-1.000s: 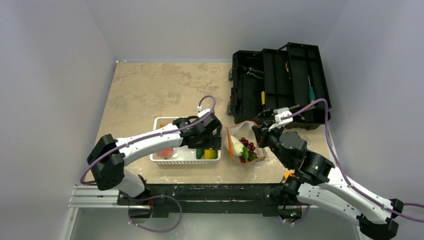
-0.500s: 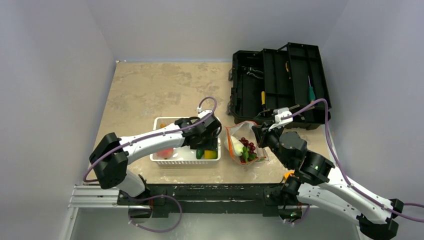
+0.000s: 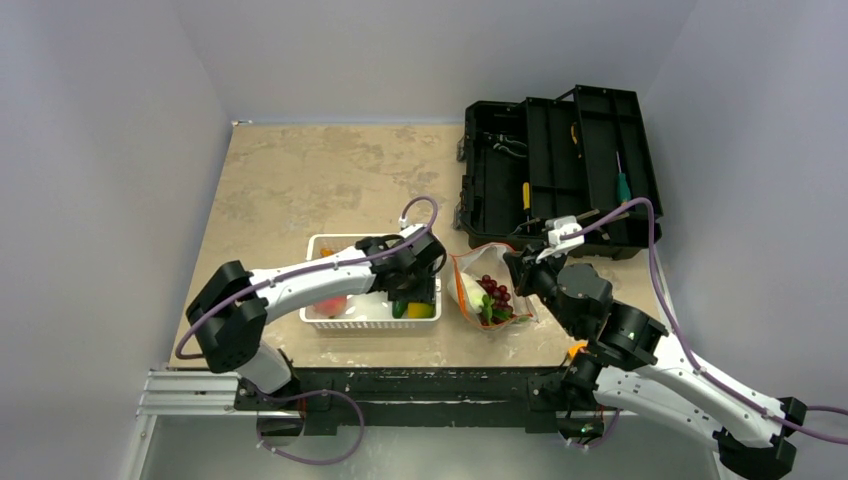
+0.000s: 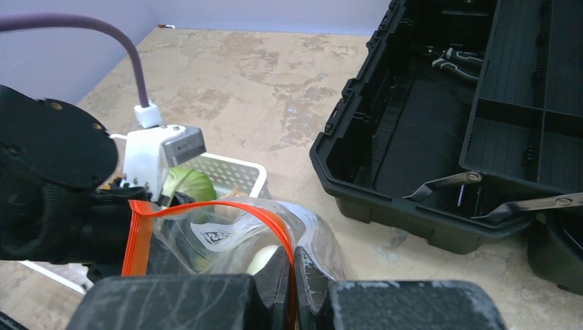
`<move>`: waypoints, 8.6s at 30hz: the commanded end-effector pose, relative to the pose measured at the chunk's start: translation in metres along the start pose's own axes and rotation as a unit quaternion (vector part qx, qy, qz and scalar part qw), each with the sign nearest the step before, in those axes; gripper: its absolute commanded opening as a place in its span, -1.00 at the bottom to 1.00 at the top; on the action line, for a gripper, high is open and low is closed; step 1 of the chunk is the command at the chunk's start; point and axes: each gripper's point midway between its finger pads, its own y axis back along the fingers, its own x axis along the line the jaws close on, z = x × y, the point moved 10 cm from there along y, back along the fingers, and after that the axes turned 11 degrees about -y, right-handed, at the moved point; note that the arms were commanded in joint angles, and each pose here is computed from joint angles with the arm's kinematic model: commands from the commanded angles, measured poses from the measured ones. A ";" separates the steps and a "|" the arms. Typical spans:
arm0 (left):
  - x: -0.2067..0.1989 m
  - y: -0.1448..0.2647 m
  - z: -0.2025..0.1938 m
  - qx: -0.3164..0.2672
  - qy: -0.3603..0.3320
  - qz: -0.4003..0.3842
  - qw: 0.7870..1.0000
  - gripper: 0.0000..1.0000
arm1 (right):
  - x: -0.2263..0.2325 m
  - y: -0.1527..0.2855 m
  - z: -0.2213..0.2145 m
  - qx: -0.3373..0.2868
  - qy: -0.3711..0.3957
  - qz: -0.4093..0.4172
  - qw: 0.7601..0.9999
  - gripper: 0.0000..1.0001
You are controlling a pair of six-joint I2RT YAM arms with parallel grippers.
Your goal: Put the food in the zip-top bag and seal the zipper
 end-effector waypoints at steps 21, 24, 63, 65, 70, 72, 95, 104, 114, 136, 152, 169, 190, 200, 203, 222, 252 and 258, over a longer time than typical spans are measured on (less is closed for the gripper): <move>0.002 0.197 0.018 -0.261 0.001 -0.350 0.900 -0.57 | 0.006 -0.002 0.006 -0.018 -0.011 0.012 1.000 -1.00; -0.014 0.209 0.023 -0.264 -0.014 -0.415 0.870 -0.57 | 0.005 -0.004 0.004 -0.015 -0.011 0.010 1.000 -1.00; -0.051 0.172 0.043 -0.235 -0.039 -0.331 0.913 0.77 | 0.005 0.000 0.007 -0.017 -0.014 0.016 1.000 -1.00; -0.039 0.175 0.035 -0.237 -0.039 -0.315 0.918 0.77 | 0.006 0.000 0.008 -0.017 -0.014 0.015 1.000 -1.00; -0.004 0.192 0.017 -0.267 -0.017 -0.288 0.920 0.80 | 0.005 -0.001 0.006 -0.019 -0.012 0.017 1.000 -1.00; 0.008 0.199 0.012 -0.278 -0.011 -0.273 0.921 0.82 | 0.006 -0.003 0.005 -0.018 -0.013 0.016 1.000 -1.00; 0.104 0.107 -0.024 -0.134 0.042 0.156 0.978 0.82 | 0.008 -0.008 0.001 -0.007 -0.005 0.012 1.000 -1.00; 0.108 0.072 -0.015 -0.089 0.023 0.218 0.972 0.85 | 0.008 -0.010 -0.001 -0.002 -0.005 0.012 1.000 -1.00; 0.112 0.038 -0.011 -0.049 -0.002 0.259 0.965 0.88 | 0.010 -0.013 -0.001 0.000 -0.002 0.009 1.000 -1.00; 0.128 0.012 -0.026 0.008 0.001 0.340 0.940 0.98 | 0.009 -0.014 -0.004 0.004 0.000 0.010 1.000 -1.00; 0.124 0.030 -0.014 -0.010 0.028 0.217 0.976 -0.11 | 0.011 -0.015 -0.001 0.003 0.002 0.011 1.000 -1.00; 0.068 0.170 0.008 -0.244 0.014 -0.260 0.934 -0.29 | 0.012 -0.018 -0.003 0.005 0.004 0.009 1.000 -1.00; -0.056 0.135 0.049 -0.252 -0.077 -0.283 0.922 -0.23 | 0.010 -0.013 0.000 0.000 -0.001 0.009 1.000 -1.00; -0.068 0.121 0.054 -0.237 -0.114 -0.155 0.952 0.50 | 0.011 -0.016 -0.003 0.002 -0.001 0.009 1.000 -1.00; -0.067 0.118 0.055 -0.230 -0.117 -0.131 0.957 0.66 | 0.011 -0.015 -0.002 0.002 -0.003 0.008 1.000 -1.00; -0.020 0.187 0.033 -0.286 -0.138 -0.193 0.928 0.82 | 0.011 -0.014 -0.001 0.001 -0.001 0.010 1.000 -1.00; 0.066 0.089 0.013 -0.191 0.111 -0.093 0.971 0.83 | 0.011 -0.013 -0.001 0.000 -0.002 0.016 1.000 -1.00; 0.054 0.076 0.036 -0.179 0.091 -0.127 0.971 0.74 | 0.012 -0.015 -0.002 0.003 0.001 0.016 1.000 -1.00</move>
